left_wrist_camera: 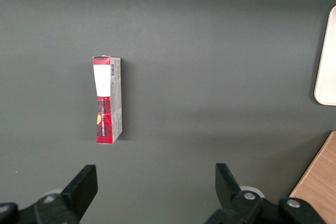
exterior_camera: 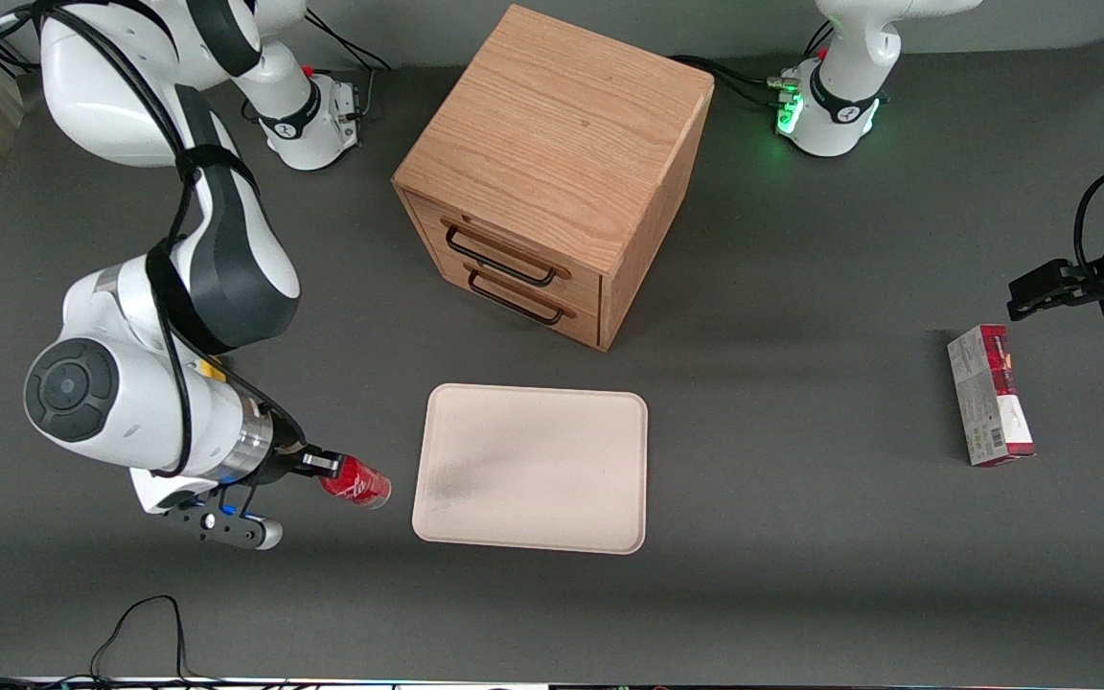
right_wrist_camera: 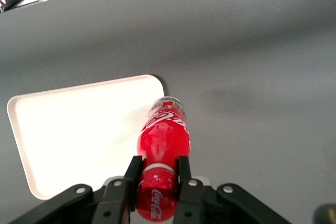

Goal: Place coke bottle on tray
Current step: 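Carry the bottle over to the cream tray's edge and lower it, then set the bottle upright on the tray and open the right gripper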

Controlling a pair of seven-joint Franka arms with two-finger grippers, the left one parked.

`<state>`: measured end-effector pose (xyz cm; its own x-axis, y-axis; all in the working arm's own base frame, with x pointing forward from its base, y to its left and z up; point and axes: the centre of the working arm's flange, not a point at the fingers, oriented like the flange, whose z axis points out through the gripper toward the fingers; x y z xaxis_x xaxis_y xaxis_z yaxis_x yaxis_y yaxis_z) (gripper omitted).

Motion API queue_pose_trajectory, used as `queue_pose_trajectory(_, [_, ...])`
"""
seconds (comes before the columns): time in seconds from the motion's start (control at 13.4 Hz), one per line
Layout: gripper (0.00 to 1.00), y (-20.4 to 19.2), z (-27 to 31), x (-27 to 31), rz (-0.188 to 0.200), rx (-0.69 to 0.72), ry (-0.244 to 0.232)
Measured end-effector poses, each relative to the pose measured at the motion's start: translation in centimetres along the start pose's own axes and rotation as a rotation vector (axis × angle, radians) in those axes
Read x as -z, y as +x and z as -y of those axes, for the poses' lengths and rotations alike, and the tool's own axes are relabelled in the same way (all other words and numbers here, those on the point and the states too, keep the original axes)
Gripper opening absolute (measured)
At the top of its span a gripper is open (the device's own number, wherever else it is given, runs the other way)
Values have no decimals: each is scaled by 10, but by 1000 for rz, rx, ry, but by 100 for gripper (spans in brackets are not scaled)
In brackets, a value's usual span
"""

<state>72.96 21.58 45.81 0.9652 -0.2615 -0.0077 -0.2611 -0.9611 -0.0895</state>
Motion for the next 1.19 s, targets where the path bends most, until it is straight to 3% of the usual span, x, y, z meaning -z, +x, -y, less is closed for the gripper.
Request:
queue_pose_trajectory(0.52, [32, -2, 45, -73, -28, -87, 32])
queue_pose_trajectory(1.19, [32, -11, 55, -129, 30, -116, -8])
